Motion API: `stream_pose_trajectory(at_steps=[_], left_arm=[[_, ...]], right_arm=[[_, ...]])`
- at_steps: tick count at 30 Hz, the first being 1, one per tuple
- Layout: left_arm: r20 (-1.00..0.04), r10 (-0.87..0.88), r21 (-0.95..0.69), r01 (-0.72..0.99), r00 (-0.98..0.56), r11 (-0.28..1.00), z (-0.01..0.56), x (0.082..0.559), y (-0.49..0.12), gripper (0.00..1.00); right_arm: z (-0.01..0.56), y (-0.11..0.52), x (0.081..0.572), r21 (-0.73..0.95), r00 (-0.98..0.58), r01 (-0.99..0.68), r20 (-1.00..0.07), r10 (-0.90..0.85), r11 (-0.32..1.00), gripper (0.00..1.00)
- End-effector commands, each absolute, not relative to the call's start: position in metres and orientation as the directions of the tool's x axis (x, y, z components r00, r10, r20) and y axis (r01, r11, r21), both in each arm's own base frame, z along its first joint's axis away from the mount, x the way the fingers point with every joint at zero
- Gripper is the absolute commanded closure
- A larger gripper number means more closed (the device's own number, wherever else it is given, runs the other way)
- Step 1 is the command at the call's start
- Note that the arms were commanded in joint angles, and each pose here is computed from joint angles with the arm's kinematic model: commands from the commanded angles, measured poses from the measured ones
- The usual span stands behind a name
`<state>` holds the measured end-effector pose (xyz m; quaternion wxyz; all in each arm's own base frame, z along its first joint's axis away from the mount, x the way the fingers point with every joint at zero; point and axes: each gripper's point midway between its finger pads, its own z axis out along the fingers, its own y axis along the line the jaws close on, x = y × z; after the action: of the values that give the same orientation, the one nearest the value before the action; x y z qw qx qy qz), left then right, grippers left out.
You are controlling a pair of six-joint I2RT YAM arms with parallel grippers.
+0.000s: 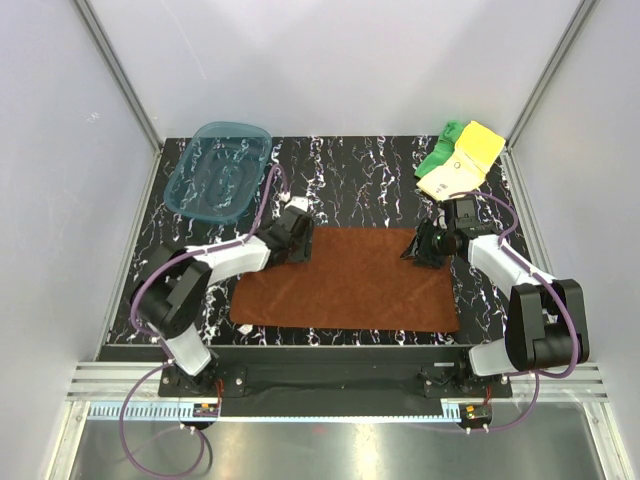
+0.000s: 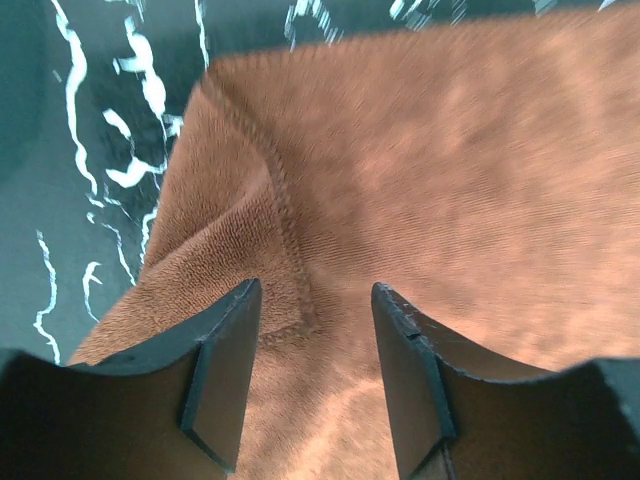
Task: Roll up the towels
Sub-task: Flatten the towel
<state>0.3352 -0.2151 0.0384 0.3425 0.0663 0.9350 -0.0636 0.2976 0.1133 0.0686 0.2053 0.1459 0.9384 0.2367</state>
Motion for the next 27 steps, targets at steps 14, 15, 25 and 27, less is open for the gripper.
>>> stream_pose_trajectory(at_steps=[14,15,25,27], left_arm=[[-0.648,0.117,0.047,0.114,-0.753,0.992,0.023,0.343,-0.204,0.52],[-0.649,0.114,0.051,0.107,-0.752,0.993,0.024,0.343,-0.203,0.52],[-0.658,0.116,0.062,0.1,-0.744,0.993,0.034,0.345,-0.199,0.43],[-0.665,0.116,0.063,0.099,-0.738,0.993,0.039,0.345,-0.199,0.36]], right_arm=[[0.069,0.115,0.297,0.5,-0.876,0.149,-0.333,0.349,0.853,0.52],[0.069,0.115,0.298,0.5,-0.875,0.15,-0.335,0.35,0.853,0.52],[0.069,0.115,0.298,0.498,-0.877,0.152,-0.33,0.349,0.854,0.52],[0.069,0.115,0.298,0.499,-0.877,0.151,-0.331,0.349,0.853,0.52]])
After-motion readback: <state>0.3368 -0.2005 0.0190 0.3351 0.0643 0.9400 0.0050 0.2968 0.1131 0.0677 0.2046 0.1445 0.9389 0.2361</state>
